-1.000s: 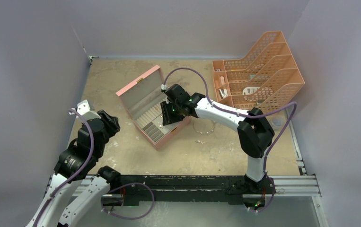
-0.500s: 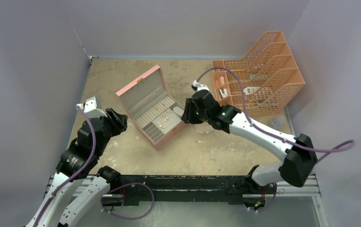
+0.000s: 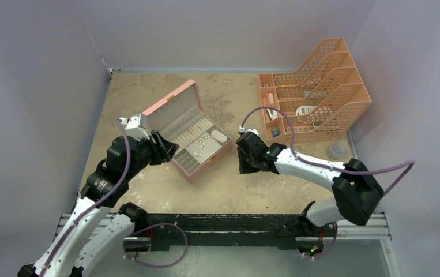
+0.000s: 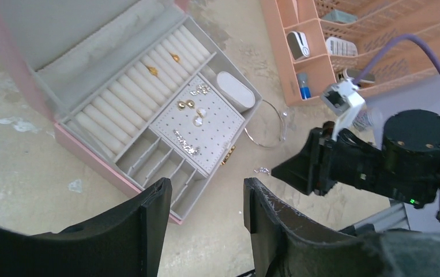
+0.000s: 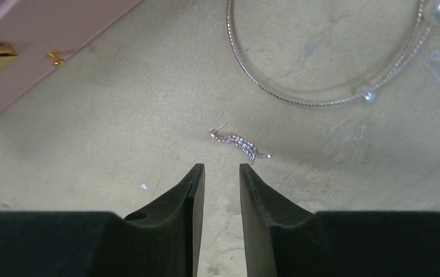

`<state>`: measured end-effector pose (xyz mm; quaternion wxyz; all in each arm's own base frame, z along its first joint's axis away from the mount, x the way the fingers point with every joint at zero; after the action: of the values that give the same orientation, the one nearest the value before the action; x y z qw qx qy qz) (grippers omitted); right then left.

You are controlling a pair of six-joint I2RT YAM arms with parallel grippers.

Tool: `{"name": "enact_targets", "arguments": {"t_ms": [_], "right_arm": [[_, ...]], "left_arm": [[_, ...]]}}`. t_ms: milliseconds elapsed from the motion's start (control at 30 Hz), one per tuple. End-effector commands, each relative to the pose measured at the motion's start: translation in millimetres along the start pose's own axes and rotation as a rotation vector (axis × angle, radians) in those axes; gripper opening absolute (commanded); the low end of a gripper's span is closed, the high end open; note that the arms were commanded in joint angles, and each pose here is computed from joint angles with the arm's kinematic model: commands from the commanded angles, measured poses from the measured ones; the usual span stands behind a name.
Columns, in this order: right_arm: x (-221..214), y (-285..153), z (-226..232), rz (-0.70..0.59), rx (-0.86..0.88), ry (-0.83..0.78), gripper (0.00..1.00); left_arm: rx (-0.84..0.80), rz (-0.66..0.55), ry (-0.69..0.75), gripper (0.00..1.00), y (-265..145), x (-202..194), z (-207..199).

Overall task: Organize the mixed jewelry
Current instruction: Pick up the jewelry from the center of the board.

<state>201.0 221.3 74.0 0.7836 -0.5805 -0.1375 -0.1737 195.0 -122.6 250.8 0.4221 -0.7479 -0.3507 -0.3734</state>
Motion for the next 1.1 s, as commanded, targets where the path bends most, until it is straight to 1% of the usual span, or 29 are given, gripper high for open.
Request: {"name": "enact_targets", "arguments": {"t_ms": [0, 33, 67, 133, 367, 500, 700, 867, 1067], "right_arm": [[12, 7, 17, -0.004, 0.078, -0.146, 0.31], [10, 9, 21, 0.012, 0.101, -0.167, 0.31], [12, 11, 20, 0.010, 0.089, -0.167, 0.31], [18, 15, 16, -0.011, 0.040, -0.169, 0.32], [29, 23, 17, -0.048, 0.019, -0.223, 0.33], [20, 34, 18, 0.000, 0.020, -0.219, 0.33], [-1, 44, 14, 0.089, 0.008, -0.135, 0.39], [-17, 37, 9, 0.140, 0.022, -0.078, 0.44], [-27, 25, 0, 0.177, -0.016, -0.032, 0.47]], "left_arm": [[-0.097, -0.027, -0.020, 0.49, 2, 10, -17], [-0.098, -0.024, -0.019, 0.49, 2, 10, -18], [-0.098, -0.022, -0.018, 0.49, 3, 10, -18], [-0.096, -0.022, -0.017, 0.49, 3, 10, -18], [-0.092, -0.020, -0.008, 0.49, 6, 10, -17], [-0.080, -0.017, -0.007, 0.49, 6, 9, -15], [-0.071, -0.021, -0.007, 0.49, 4, 8, -13], [-0.063, -0.022, -0.005, 0.49, 3, 7, -11], [-0.054, -0.016, -0.008, 0.49, 4, 4, -9]]}}
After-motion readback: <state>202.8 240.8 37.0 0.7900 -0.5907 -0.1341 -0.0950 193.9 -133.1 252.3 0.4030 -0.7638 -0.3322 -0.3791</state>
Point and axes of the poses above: each gripper's point midway between its finger pads, its own y axis out along the fingers, its own z axis along the line the jaws close on, x = y × z, the point moved 2 cm from there along -y, back along the fingers, and after that the axes turned 12 degrees about y, right-handed, at the moved point
